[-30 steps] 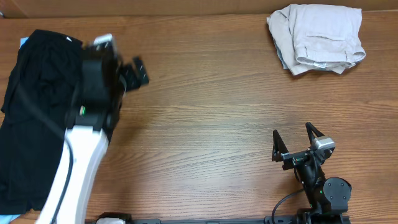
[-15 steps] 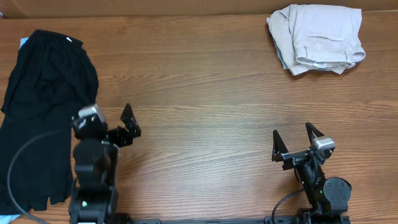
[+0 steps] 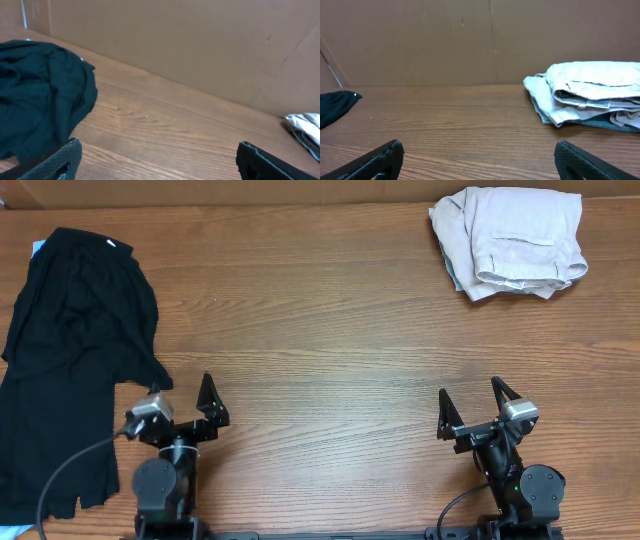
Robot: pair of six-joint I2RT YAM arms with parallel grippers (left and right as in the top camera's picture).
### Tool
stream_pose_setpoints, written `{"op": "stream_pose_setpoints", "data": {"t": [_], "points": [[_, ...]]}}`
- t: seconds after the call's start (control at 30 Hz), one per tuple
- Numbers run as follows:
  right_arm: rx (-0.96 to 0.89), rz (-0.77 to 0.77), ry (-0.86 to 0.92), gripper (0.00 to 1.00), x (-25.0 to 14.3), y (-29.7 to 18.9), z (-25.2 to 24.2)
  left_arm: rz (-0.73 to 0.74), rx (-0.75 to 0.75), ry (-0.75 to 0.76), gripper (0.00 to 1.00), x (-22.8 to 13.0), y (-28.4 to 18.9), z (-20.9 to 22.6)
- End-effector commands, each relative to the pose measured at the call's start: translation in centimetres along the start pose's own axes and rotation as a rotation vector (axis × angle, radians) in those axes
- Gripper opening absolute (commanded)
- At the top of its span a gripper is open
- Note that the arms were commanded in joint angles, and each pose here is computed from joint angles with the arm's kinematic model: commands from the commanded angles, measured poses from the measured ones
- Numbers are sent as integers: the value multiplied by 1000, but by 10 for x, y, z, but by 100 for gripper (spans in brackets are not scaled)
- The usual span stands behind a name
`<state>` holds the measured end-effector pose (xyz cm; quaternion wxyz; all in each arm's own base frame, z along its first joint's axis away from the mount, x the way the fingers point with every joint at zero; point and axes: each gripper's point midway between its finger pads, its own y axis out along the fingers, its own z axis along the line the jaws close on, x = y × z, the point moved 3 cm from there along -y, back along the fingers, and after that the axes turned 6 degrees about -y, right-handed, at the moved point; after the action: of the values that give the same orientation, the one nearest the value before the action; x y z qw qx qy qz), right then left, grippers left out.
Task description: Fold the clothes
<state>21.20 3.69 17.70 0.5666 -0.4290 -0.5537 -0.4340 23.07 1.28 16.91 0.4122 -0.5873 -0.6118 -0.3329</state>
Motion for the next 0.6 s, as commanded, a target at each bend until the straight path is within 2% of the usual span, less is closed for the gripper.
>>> {"op": "stream_pose_setpoints", "data": {"t": [0.0,0.37,0.57], "points": [[7,-7,3,100,-1,0,1,-18,7,-46,100,-4,-3,6],[7,-7,3,100,-1,0,1,20,67,-37,100,-14,-11,20],[7,-7,3,100,-1,0,1,-1,-2,112,100,-8,-14,10]]}}
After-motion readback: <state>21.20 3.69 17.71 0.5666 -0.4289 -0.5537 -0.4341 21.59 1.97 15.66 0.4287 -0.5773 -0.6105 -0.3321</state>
